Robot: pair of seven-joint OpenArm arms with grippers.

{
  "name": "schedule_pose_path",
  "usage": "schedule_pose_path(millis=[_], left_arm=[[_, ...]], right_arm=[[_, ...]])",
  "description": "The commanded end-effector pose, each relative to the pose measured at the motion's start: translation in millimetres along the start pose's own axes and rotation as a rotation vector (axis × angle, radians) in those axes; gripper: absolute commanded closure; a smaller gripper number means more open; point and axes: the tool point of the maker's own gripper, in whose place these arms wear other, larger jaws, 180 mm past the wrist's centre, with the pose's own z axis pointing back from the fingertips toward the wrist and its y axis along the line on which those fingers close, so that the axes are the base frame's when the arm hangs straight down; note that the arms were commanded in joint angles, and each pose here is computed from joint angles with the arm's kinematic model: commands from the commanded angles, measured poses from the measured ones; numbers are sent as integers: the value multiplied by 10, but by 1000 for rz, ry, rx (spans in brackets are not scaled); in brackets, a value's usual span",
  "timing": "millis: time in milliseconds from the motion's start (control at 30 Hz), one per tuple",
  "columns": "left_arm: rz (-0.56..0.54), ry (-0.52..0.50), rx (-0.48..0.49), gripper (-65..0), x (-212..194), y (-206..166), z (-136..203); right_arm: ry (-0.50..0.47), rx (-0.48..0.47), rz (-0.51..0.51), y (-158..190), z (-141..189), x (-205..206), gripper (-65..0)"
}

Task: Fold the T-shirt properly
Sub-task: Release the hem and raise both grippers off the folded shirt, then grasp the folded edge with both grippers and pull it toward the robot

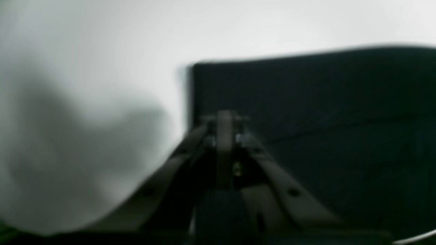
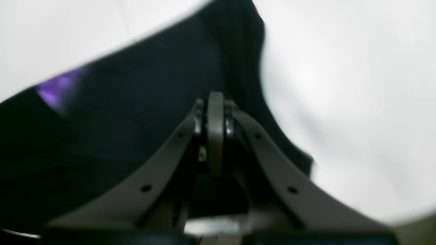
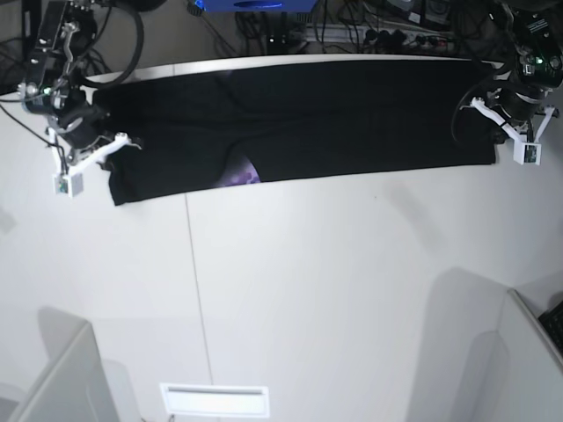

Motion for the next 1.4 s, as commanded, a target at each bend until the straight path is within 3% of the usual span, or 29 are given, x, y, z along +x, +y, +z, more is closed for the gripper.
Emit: schedule_pose_path(millis=[0, 267, 500, 633, 800, 933, 1100, 1267, 1367], left_arm=[[-1, -28, 12, 0, 90, 35, 2], [37, 19, 87, 0, 3, 51, -246], [59, 76, 98, 0, -152, 105, -379], [54, 74, 100, 0, -148, 106, -364], [47, 66, 105, 0, -123, 97, -336], [61, 96, 99, 0, -227, 102, -386], [63, 79, 62, 0, -332, 12, -560], [24, 124, 58, 0, -565, -62, -728], [22, 96, 70, 0, -443, -29, -792]], right_arm=[[-33, 12, 15, 26, -28, 133, 0], [41, 29, -77, -54, -643, 203, 0], [91, -137, -28, -523, -834, 142, 0], [52, -166, 14, -545, -759, 216, 0], [-26, -141, 104, -282, -369, 360, 0], [59, -110, 105, -57, -186, 116, 0], [178, -87, 29, -4, -312, -421, 0], [200, -105, -20, -157, -525, -706, 0], [208, -110, -35, -183, -577, -725, 0]])
